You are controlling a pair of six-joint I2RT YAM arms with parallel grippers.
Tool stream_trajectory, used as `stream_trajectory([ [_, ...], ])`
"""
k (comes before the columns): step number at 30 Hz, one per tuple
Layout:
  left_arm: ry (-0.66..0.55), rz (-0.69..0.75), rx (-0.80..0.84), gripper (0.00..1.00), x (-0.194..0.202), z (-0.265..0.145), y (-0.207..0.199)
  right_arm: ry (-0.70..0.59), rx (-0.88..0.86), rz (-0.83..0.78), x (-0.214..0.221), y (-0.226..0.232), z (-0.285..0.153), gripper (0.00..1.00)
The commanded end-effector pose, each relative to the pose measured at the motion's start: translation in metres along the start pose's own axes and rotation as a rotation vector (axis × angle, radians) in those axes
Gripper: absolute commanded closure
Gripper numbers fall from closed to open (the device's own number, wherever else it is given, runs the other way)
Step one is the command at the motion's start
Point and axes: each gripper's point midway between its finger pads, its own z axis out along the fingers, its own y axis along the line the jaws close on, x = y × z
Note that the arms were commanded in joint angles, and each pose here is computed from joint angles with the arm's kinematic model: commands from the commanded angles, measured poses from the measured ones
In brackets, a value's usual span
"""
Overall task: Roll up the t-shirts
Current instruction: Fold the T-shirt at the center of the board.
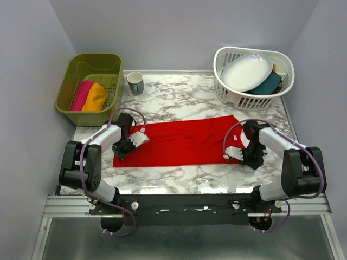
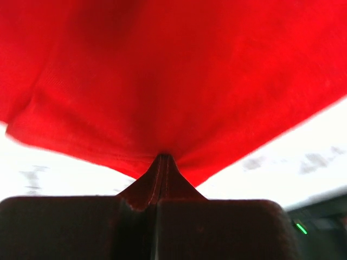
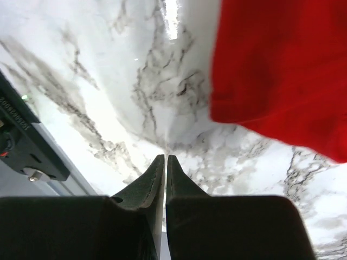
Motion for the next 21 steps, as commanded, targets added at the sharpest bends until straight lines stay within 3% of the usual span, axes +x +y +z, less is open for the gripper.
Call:
stream_trajectory([
  [1, 0.062, 0.012, 0.289, 1.0, 0.037, -0.021, -0.07, -0.02, 0.021, 0.042, -0.002, 0.006, -0.019, 0.87],
  [5, -0.038, 0.015, 0.212, 0.94, 0.008, -0.046, -0.047, -0.156, 0.124, 0.122, -0.03, -0.028, -0.065, 0.87],
  [6, -0.079, 0.016, 0.17, 0.93, -0.008, -0.057, -0.033, -0.236, 0.199, 0.137, -0.045, -0.05, -0.095, 0.87],
  [8, -0.079, -0.001, 0.136, 0.89, -0.022, -0.059, -0.015, -0.307, 0.214, 0.213, -0.061, -0.07, -0.113, 0.83],
  [13, -0.279, -0.028, 0.114, 0.8, -0.112, -0.101, 0.029, -0.527, 0.316, 0.381, -0.102, -0.132, -0.182, 0.72],
  [16, -0.41, -0.02, 0.169, 0.75, -0.179, -0.12, 0.034, -0.626, 0.32, 0.442, -0.119, -0.15, -0.199, 0.67],
  [21, -0.624, -0.035, 0.31, 0.69, -0.285, -0.143, 0.011, -0.672, 0.262, 0.488, -0.128, -0.143, -0.189, 0.63],
])
